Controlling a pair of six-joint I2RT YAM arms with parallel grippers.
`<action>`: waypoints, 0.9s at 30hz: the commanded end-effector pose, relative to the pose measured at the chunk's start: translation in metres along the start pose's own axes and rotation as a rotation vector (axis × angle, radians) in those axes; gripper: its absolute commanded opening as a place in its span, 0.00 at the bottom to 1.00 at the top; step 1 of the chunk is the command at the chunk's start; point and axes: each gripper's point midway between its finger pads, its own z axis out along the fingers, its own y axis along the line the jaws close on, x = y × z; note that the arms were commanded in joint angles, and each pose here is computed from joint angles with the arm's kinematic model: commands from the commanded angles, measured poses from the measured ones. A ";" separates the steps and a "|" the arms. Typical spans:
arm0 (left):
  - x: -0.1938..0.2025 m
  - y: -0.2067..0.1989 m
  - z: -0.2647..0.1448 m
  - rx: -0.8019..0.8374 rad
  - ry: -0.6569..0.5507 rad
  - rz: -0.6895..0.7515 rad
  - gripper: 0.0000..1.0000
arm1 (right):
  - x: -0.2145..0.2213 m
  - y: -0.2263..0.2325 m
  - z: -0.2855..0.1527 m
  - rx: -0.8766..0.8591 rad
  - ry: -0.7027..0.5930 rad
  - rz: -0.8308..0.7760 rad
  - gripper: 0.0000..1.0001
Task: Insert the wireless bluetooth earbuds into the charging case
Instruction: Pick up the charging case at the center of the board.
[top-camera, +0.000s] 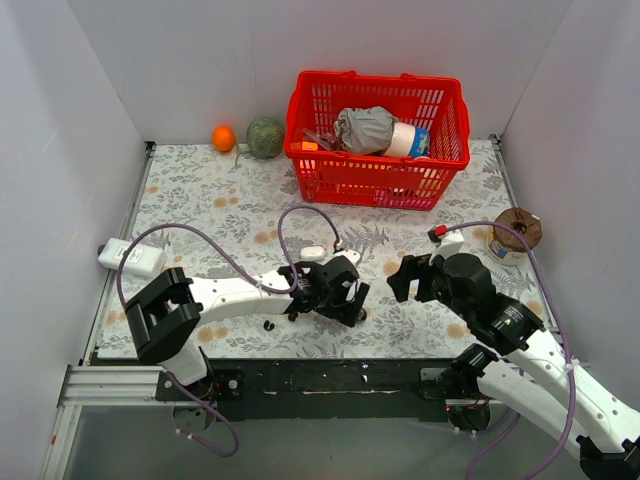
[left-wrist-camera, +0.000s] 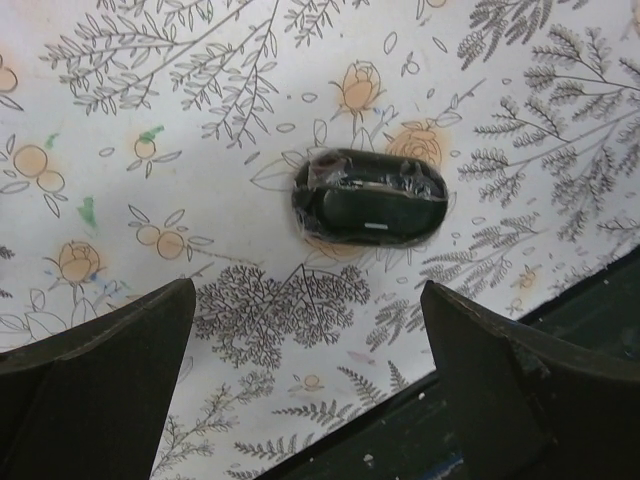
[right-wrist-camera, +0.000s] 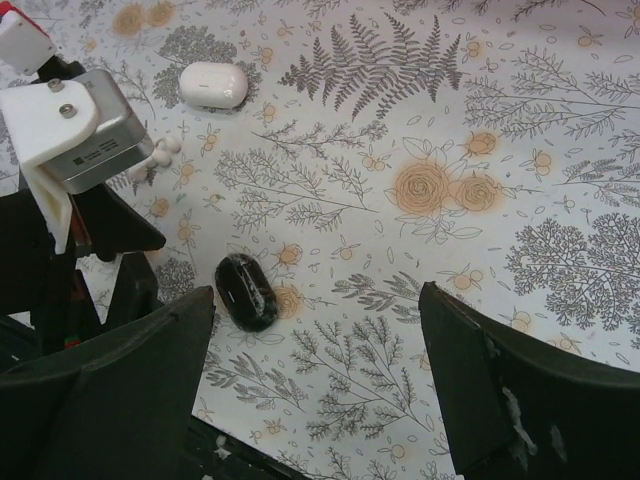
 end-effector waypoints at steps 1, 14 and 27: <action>-0.020 0.001 0.001 -0.069 -0.041 0.092 0.98 | -0.005 0.001 -0.008 0.001 -0.006 -0.009 0.90; -0.017 -0.018 0.028 -0.064 0.008 0.189 0.98 | -0.014 0.003 -0.016 -0.016 -0.033 -0.017 0.90; -0.009 -0.027 0.038 -0.069 0.040 0.241 0.94 | -0.014 0.002 -0.016 -0.008 -0.031 -0.025 0.89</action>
